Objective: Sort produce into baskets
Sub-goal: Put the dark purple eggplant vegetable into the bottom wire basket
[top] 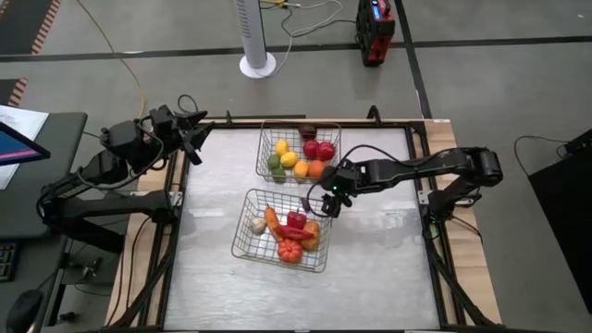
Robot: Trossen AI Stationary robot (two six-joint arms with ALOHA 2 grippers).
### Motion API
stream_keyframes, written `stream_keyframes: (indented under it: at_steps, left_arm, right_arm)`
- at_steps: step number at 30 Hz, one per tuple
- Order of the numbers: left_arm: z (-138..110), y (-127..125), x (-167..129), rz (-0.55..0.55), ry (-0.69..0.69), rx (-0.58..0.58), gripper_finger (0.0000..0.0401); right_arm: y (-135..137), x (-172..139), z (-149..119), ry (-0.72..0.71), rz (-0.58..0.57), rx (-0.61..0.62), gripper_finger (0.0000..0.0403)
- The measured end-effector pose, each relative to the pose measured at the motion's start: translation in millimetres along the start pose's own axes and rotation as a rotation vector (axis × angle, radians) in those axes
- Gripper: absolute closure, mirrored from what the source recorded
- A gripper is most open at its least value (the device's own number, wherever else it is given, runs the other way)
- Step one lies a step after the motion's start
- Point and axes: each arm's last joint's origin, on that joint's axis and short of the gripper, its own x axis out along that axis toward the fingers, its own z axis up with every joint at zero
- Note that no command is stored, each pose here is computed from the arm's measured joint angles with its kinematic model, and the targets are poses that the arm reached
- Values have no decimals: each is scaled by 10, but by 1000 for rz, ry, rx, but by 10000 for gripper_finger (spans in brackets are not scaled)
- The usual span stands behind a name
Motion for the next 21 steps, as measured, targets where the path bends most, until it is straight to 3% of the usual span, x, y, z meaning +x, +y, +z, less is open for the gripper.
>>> stream_keyframes:
  at_steps: [12, 21]
  left_arm:
    - [0, 2, -1, 8, -1, 10, 200]
    - [0, 3, -1, 9, -1, 12, 200]
  right_arm:
    - [265, -103, -39, -58, 90, -184, 117]
    - [302, -88, 81, -157, 181, -170, 117]
